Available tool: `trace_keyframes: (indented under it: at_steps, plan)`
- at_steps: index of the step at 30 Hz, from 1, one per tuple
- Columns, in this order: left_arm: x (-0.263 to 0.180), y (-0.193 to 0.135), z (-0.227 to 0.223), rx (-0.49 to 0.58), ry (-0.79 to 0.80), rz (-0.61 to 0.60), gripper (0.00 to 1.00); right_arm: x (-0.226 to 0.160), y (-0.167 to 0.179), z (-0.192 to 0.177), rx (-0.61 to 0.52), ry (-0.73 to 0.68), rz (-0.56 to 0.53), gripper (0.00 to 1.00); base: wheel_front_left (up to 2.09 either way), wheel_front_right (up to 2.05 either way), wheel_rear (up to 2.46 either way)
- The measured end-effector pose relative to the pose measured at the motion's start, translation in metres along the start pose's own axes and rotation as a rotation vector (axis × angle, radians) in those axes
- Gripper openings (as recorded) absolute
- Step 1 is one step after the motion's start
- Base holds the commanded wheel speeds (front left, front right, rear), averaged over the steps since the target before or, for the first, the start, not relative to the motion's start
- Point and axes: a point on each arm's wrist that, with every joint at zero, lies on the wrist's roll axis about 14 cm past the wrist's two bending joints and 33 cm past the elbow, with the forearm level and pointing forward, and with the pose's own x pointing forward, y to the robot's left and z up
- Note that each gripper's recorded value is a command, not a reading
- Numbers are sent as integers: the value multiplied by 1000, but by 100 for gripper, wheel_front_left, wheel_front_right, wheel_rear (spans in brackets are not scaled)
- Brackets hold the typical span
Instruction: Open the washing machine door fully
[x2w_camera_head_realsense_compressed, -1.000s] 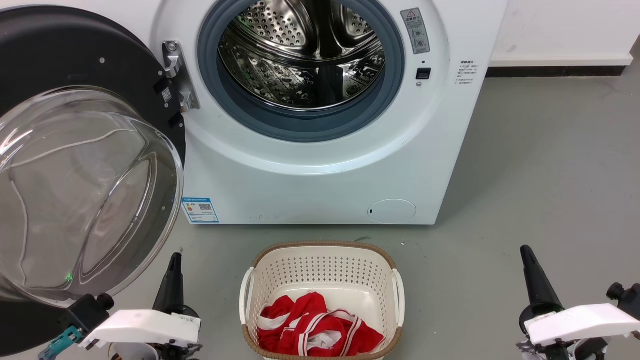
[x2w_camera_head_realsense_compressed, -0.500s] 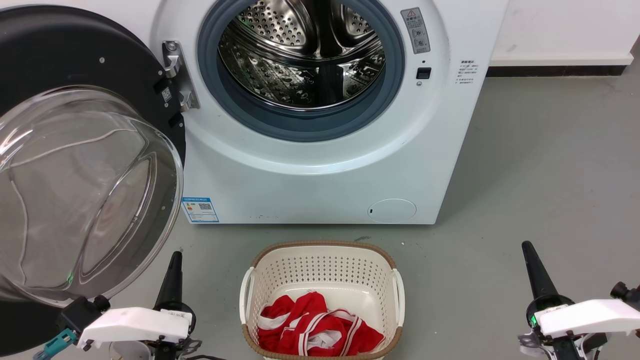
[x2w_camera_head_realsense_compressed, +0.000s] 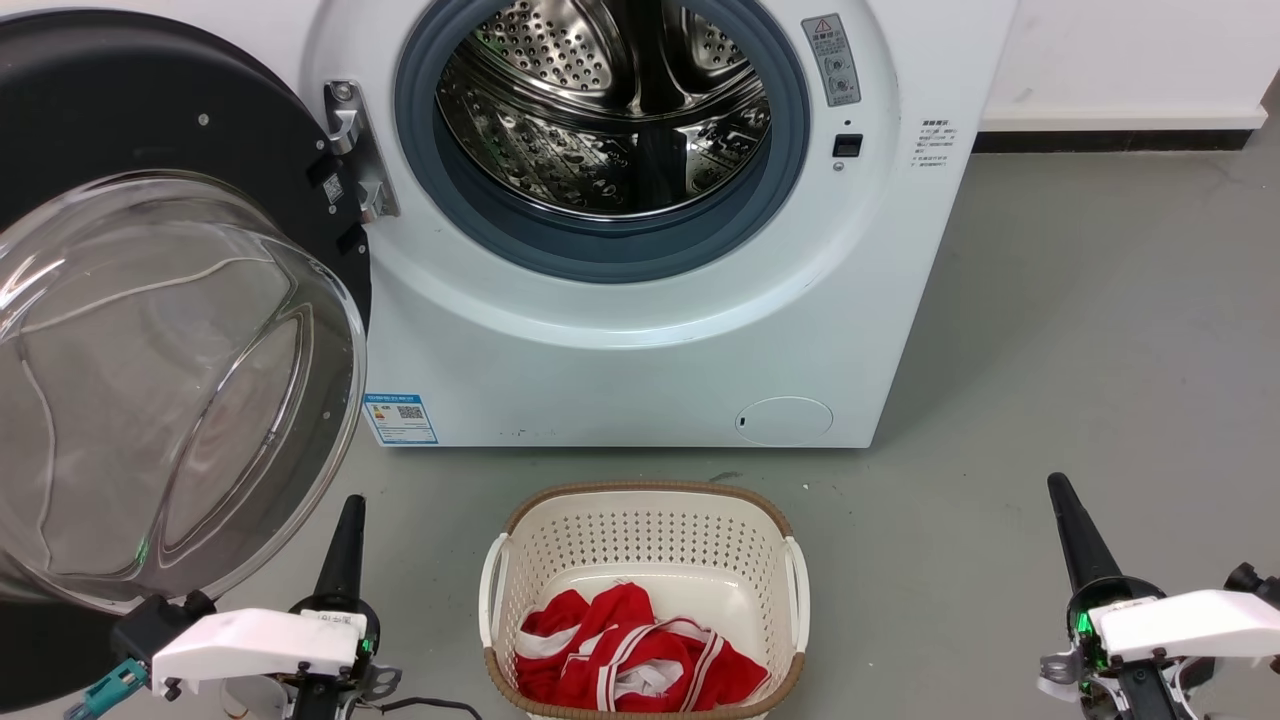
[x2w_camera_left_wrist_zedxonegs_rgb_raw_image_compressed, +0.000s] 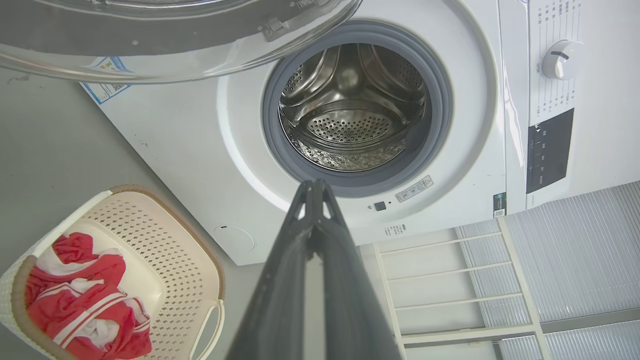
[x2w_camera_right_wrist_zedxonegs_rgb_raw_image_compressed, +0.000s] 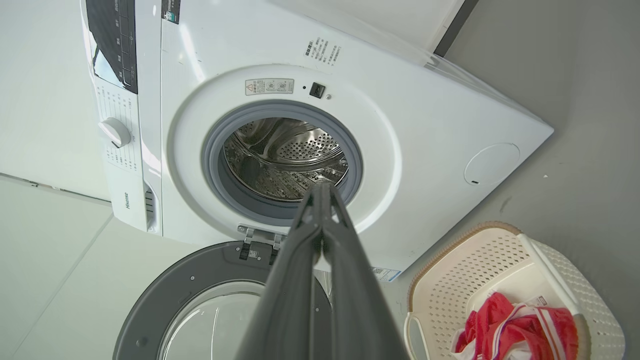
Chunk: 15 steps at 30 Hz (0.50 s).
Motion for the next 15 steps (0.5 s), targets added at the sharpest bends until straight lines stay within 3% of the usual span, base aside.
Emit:
trace_keyframes:
  at_steps: [15]
  plan:
    - [3,-3,2,-140,4,-16,0,3,0,2,134,0,1,0,0,0,0]
